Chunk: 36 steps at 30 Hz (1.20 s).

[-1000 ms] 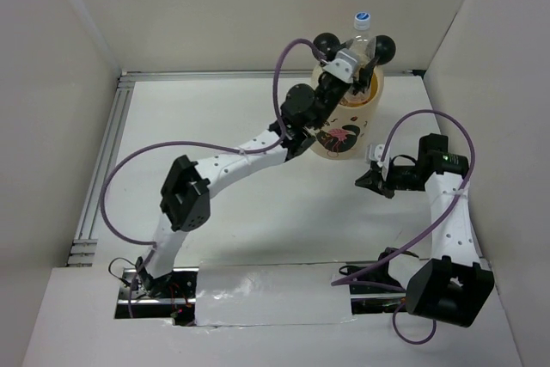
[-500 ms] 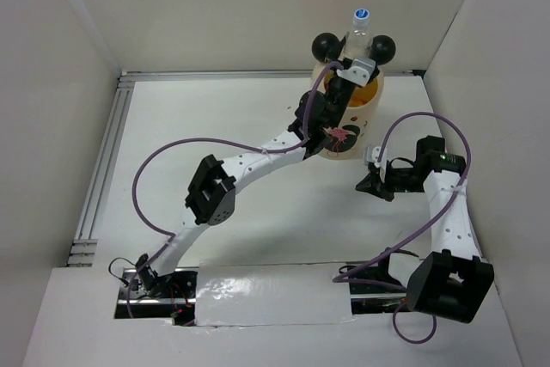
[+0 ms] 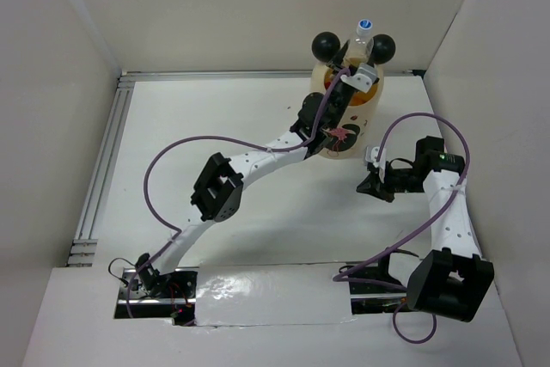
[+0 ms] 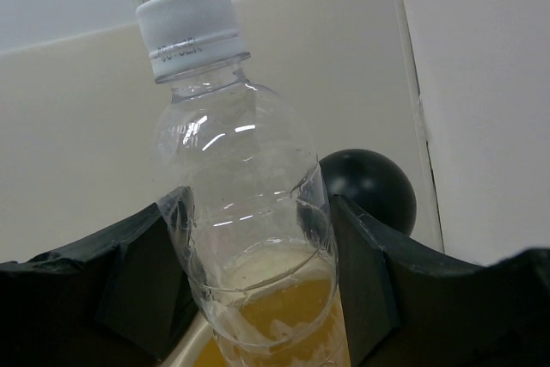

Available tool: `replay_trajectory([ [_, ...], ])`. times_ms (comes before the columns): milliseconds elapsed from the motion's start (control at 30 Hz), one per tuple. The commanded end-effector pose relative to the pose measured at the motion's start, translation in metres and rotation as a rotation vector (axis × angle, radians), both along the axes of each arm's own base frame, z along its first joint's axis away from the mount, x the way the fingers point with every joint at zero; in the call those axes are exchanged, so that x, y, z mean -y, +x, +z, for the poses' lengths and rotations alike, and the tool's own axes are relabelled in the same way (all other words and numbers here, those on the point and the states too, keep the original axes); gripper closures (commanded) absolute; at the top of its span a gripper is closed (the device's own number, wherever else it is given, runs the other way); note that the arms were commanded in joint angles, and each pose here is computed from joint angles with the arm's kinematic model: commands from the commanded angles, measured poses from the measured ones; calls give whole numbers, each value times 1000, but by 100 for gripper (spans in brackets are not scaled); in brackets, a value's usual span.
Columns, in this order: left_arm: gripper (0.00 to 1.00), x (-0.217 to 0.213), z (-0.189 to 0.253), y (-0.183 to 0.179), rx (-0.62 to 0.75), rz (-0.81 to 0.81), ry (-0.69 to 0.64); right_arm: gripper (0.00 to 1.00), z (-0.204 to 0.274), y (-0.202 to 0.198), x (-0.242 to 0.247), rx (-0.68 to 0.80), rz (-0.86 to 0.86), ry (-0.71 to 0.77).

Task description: Put the plastic bottles in the bin

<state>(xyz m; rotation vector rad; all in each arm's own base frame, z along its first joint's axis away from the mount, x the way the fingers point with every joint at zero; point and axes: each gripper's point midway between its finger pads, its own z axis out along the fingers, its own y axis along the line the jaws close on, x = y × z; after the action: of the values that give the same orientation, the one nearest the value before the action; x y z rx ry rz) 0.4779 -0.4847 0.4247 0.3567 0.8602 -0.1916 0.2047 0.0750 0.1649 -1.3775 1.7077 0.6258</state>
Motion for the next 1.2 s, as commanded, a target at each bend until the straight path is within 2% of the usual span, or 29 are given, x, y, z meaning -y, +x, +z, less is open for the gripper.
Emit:
replay_trajectory([
  [0, 77, -12, 23, -1, 96, 1, -57, 87, -3, -4, -1, -32, -15, 19],
  [100, 73, -10, 19, -1, 102, 7, -30, 87, -6, -4, -1, -32, -15, 19],
  [167, 66, -7, 18, -3, 114, -8, -22, 87, -6, -4, -1, -32, -15, 19],
  [233, 46, -6, 13, -1, 112, 0, -4, 87, -6, -4, -1, -32, -15, 19],
  [333, 36, -1, 10, -8, 122, -11, 9, 87, -9, -3, -1, -41, -15, 22],
  [467, 0, 11, 7, -21, 127, -29, 36, 87, -9, -3, -1, -41, -15, 22],
  [567, 0, 9, 11, -28, 130, -29, 19, 87, -9, -3, -1, -41, -15, 22],
  [600, 0, 17, 0, -31, 114, -41, 39, 87, -9, -3, -1, -41, -15, 22],
  [667, 0, 14, 14, -40, 135, -41, 26, 87, -11, -5, -2, -41, -15, 22],
  [833, 0, 16, 14, -55, 143, -39, 34, 87, -9, -5, -3, -39, -14, 30],
  [933, 0, 6, 26, -67, 165, -12, 21, 87, -8, -6, -5, -30, -4, 28],
  [1000, 0, -1, 52, -91, 198, -17, -19, 85, -8, -8, -5, -40, -4, 31],
  [1067, 0, -10, 62, -108, 226, 6, -27, 83, -8, -10, -6, -50, -4, 33],
  [1100, 0, -25, 88, -128, 253, 26, -56, 76, -6, -12, -8, -48, -3, 42],
  [1167, 0, -40, 92, -142, 248, 56, -62, 62, -2, -10, -8, -35, -2, 50],
])
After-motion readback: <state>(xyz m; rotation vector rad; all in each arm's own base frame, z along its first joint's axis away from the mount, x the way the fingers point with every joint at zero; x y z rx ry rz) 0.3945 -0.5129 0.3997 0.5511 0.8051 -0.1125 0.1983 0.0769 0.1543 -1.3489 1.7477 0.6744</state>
